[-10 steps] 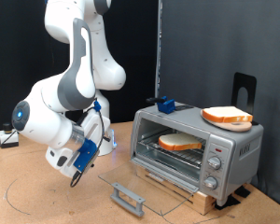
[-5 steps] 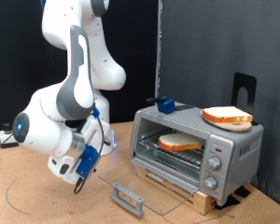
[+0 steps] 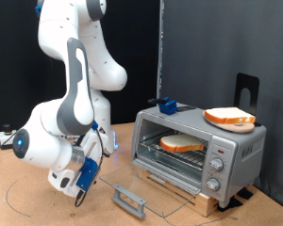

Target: Make a piece of toast with the oven

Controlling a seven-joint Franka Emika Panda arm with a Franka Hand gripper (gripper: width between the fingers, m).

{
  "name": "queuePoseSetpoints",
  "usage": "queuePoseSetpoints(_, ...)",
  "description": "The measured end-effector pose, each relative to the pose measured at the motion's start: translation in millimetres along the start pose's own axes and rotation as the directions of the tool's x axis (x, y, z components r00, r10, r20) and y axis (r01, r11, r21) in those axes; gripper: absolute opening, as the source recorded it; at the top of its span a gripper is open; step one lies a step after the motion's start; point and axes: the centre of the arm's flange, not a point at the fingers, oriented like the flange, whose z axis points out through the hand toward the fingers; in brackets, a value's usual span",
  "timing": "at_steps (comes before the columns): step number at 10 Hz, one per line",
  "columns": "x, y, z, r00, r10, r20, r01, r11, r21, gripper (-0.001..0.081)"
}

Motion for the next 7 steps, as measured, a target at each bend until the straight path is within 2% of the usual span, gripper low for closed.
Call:
queuePoseSetpoints(3, 9.3, 12.7, -11.1, 0.998, 0.016, -0.056, -0.017, 1.0, -0.001, 0.0807)
queuePoseSetpoints(7, 22.4, 26.6, -19.0, 0.998, 0.026, -0.062, -0.026, 1.0, -0.001, 0.0807)
